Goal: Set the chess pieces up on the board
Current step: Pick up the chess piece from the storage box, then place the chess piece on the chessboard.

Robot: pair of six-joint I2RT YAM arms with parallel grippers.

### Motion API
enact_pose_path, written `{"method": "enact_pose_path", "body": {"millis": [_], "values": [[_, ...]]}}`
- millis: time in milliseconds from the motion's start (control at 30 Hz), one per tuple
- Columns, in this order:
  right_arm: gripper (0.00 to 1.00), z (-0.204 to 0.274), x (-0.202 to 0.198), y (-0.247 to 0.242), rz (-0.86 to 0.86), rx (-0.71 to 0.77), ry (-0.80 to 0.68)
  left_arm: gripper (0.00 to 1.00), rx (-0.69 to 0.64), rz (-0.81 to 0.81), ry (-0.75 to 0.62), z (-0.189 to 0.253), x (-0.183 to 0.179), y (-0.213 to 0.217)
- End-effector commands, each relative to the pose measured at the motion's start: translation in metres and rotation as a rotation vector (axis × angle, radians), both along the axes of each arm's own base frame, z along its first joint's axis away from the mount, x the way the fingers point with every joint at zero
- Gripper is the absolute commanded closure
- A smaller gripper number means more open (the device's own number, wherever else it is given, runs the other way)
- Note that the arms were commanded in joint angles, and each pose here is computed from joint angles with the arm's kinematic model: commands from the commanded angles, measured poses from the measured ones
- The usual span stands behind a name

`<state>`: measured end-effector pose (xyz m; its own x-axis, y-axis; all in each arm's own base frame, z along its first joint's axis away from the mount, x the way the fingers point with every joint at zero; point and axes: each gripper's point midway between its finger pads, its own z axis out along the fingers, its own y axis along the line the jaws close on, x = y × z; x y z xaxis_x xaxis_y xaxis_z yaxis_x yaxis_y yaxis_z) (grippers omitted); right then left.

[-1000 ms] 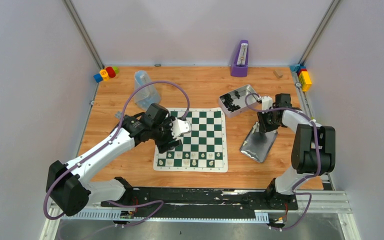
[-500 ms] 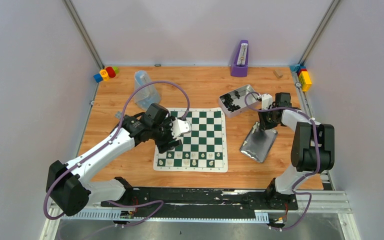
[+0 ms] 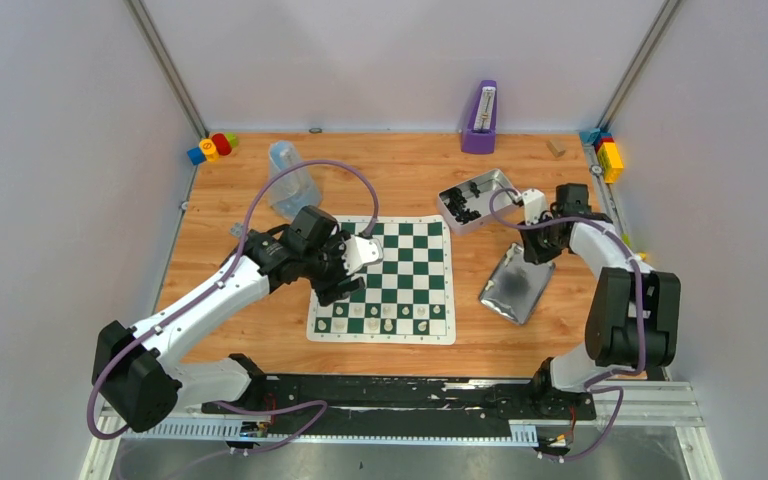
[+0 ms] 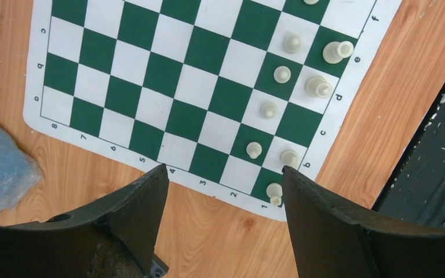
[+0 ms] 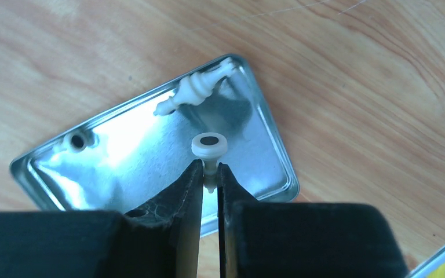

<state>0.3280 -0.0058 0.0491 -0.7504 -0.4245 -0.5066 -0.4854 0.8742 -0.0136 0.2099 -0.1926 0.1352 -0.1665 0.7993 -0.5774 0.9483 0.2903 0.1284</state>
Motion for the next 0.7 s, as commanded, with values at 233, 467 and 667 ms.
{"method": "enact_pose_path", "body": {"millis": [233,467,667], "values": [[1.00,0.066,-0.041,0.097,0.427,-0.006,0.023,0.21,-0.210,0.201,-0.001,0.036,0.039,0.002],[1.00,0.118,-0.049,0.211,0.616,0.278,-0.082,0.20,-0.406,0.224,0.210,0.055,0.051,-0.026],[0.99,0.145,-0.047,0.269,0.714,0.387,-0.201,0.20,-0.541,0.233,0.462,0.073,0.056,-0.056]]}}
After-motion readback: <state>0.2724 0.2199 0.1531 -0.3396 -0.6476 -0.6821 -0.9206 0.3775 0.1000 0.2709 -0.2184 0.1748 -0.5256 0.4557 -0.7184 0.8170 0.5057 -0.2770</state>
